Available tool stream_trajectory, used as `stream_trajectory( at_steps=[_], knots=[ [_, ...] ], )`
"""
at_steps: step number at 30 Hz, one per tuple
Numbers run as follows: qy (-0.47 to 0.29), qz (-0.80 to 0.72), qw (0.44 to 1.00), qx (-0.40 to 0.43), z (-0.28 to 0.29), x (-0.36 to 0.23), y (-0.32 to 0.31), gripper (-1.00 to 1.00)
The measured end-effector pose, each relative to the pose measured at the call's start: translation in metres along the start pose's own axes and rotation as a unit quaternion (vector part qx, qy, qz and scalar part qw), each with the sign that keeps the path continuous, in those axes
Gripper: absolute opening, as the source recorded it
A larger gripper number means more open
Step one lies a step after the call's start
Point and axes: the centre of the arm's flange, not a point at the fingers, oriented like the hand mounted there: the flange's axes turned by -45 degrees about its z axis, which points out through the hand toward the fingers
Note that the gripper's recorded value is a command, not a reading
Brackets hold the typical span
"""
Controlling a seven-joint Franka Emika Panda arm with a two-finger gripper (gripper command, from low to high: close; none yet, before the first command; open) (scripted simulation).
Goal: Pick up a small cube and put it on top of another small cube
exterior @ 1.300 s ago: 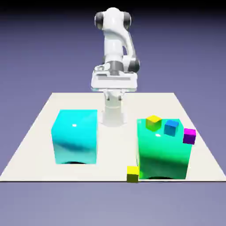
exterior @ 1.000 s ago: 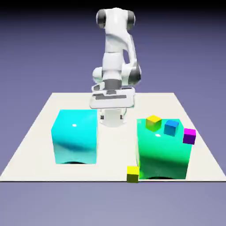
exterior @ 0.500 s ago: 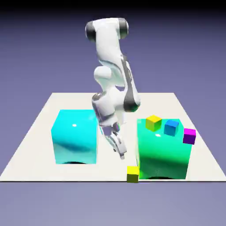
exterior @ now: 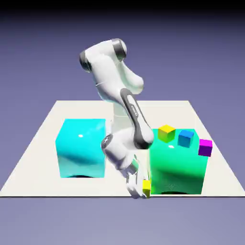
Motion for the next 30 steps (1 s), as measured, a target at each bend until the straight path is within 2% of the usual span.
stream_trajectory(
  at_steps=[4, 7, 15, 28, 30],
  knots=[
    [0.001, 0.000, 1.000, 0.000, -0.053, -0.009, 0.001, -1.00],
    [0.035, -0.065, 0.997, 0.020, -0.087, -0.036, -0.006, -1.00],
    [0.089, -0.222, 0.971, 0.029, -0.166, -0.148, -0.005, -1.00],
    [0.024, -0.256, 0.955, -0.146, -0.173, -0.308, 0.048, -1.00],
    [0.000, -0.240, 0.957, -0.162, -0.174, -0.310, 0.047, -1.00]
  ],
)
